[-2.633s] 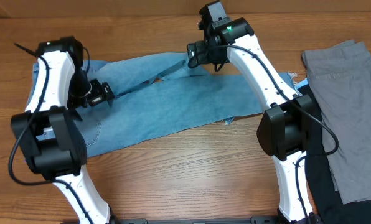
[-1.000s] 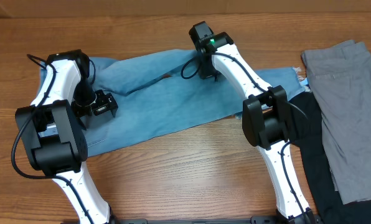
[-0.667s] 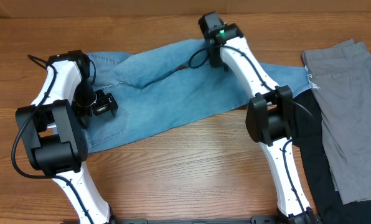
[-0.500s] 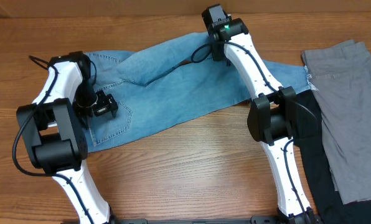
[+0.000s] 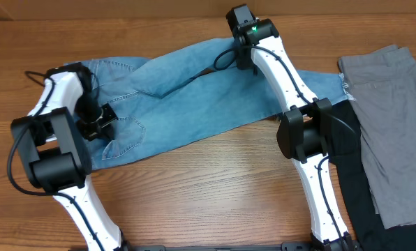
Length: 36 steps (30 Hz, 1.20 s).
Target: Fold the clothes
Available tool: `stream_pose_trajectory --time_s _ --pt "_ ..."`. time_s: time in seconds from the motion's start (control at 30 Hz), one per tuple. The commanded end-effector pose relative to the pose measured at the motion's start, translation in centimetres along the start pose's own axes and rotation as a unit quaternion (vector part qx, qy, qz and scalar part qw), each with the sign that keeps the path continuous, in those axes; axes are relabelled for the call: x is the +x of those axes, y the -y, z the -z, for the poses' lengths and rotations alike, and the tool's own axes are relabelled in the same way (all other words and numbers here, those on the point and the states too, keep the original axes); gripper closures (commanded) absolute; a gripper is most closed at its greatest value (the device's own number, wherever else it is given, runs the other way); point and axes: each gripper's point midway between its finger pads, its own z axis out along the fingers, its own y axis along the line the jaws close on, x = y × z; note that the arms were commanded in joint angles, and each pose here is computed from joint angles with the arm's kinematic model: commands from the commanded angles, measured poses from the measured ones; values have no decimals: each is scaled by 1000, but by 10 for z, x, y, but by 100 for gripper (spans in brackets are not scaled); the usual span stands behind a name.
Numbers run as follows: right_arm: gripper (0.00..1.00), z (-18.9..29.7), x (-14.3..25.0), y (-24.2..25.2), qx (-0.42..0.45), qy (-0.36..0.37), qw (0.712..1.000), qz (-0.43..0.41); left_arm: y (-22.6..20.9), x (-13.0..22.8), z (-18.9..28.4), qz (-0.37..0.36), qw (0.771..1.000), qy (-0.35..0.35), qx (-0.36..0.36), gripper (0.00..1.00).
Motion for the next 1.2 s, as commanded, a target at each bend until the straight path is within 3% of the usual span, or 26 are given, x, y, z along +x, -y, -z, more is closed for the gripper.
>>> stream_pose_trajectory --time_s 0.0,0.33,0.5,0.53,0.6,0.67,0.7,0.73,0.87,0.93,1.17 --pt "96 30 -27 13 -12 44 998 -31 -100 -19 -50 86 988 -26 -129 96" --pt "96 35 -26 3 -43 40 998 -30 -172 -47 -6 198 976 -8 -95 96" --pt "94 34 -31 24 14 54 998 -36 -180 -62 27 211 974 20 -86 90" --pt "89 36 -34 33 38 62 997 -38 -180 -64 34 211 973 25 -85 87" --pt "58 41 -40 49 83 78 993 -43 -176 -67 48 207 974 34 -85 74" --pt "46 45 -43 56 102 87 990 -45 -172 -68 58 202 975 39 -85 59" --pt "31 52 -46 62 114 93 988 -49 -167 -69 66 196 976 44 -86 40" --pt "20 55 -46 63 113 94 988 -49 -163 -69 70 192 976 46 -86 32" --pt "8 75 -45 65 93 95 990 -52 -152 -68 83 179 978 52 -89 30" --pt "1 92 -43 55 36 92 994 -50 -137 -68 89 164 981 55 -85 30" --pt "0 106 5 -12 -181 -12 983 7 -95 -59 89 105 990 45 -80 33"
